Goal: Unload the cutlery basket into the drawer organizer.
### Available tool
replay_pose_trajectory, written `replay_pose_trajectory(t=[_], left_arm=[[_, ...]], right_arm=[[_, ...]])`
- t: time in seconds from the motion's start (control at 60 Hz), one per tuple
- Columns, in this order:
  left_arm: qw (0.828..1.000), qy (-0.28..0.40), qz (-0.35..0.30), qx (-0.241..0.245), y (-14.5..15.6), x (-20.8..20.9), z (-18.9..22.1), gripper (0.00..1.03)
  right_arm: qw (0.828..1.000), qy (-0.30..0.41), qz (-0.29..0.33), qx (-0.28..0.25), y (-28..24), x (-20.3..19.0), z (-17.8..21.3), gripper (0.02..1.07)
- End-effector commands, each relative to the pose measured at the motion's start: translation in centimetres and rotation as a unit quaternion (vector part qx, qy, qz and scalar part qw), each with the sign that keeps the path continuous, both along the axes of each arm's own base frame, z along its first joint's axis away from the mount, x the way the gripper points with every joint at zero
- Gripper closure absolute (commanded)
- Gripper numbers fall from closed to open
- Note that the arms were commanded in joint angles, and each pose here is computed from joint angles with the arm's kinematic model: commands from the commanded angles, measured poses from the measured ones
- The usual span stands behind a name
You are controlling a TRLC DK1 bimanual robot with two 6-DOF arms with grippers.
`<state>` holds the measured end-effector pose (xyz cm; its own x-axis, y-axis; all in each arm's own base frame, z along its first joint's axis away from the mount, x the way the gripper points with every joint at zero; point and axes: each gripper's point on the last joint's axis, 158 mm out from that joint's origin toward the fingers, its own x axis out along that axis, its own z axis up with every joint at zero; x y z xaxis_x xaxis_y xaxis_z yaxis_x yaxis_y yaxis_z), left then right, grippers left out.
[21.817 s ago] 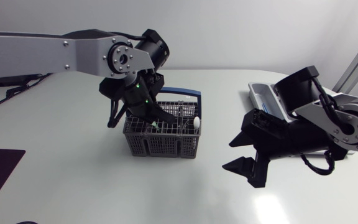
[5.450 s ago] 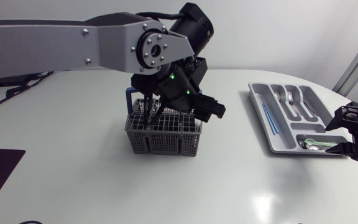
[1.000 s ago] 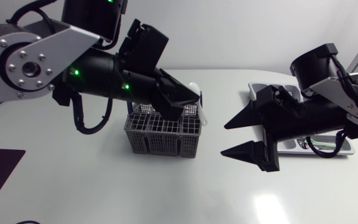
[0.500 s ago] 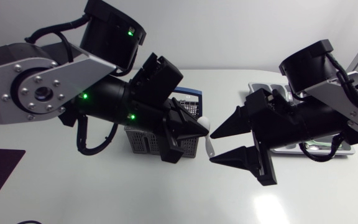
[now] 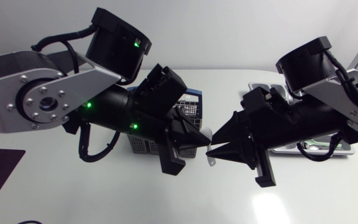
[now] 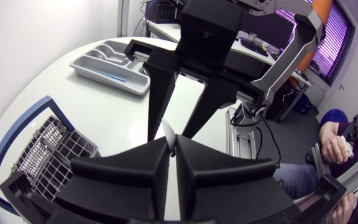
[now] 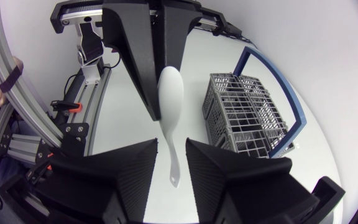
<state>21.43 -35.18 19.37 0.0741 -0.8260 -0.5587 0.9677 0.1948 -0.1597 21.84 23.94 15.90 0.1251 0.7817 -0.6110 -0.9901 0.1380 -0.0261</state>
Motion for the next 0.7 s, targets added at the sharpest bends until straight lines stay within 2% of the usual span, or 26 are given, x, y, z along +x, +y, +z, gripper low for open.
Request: replay_pose_trajectory(t=[0.0,0.133,0.233,0.283,0.35,0.483,0.683], left_arm=[[1.000,0.010,-0.018,0.011,0.0,-0.9,-1.7,0.98],[1.000,0.009,-0.019,0.011,0.0,-0.9,-1.7,0.98],[1.000,0.011,-0.018,0.013,0.0,-0.9,-1.8,0.97],[1.000,0.011,-0.017,0.013,0.1,-0.8,-1.8,0.89],[1.000,0.010,-0.016,0.011,0.1,-0.7,-1.6,0.74],[1.000,0.009,-0.011,0.007,0.0,-0.4,-1.1,0.54],[1.000,0.016,0.002,0.020,0.3,0.3,-1.4,0.32]], right_arm=[[1.000,-0.001,0.000,0.010,0.4,0.1,0.9,0.80],[1.000,-0.001,0.001,0.011,0.6,0.0,1.0,1.01],[1.000,0.003,0.000,0.009,0.5,-0.1,0.7,1.01],[1.000,0.004,-0.001,0.008,0.4,-0.1,0.6,1.02],[1.000,0.007,-0.002,0.006,0.4,-0.1,0.4,1.02],[1.000,0.015,-0.009,0.001,0.1,0.2,-0.1,1.02],[0.999,0.022,-0.031,-0.002,-0.9,1.1,-0.7,1.01]])
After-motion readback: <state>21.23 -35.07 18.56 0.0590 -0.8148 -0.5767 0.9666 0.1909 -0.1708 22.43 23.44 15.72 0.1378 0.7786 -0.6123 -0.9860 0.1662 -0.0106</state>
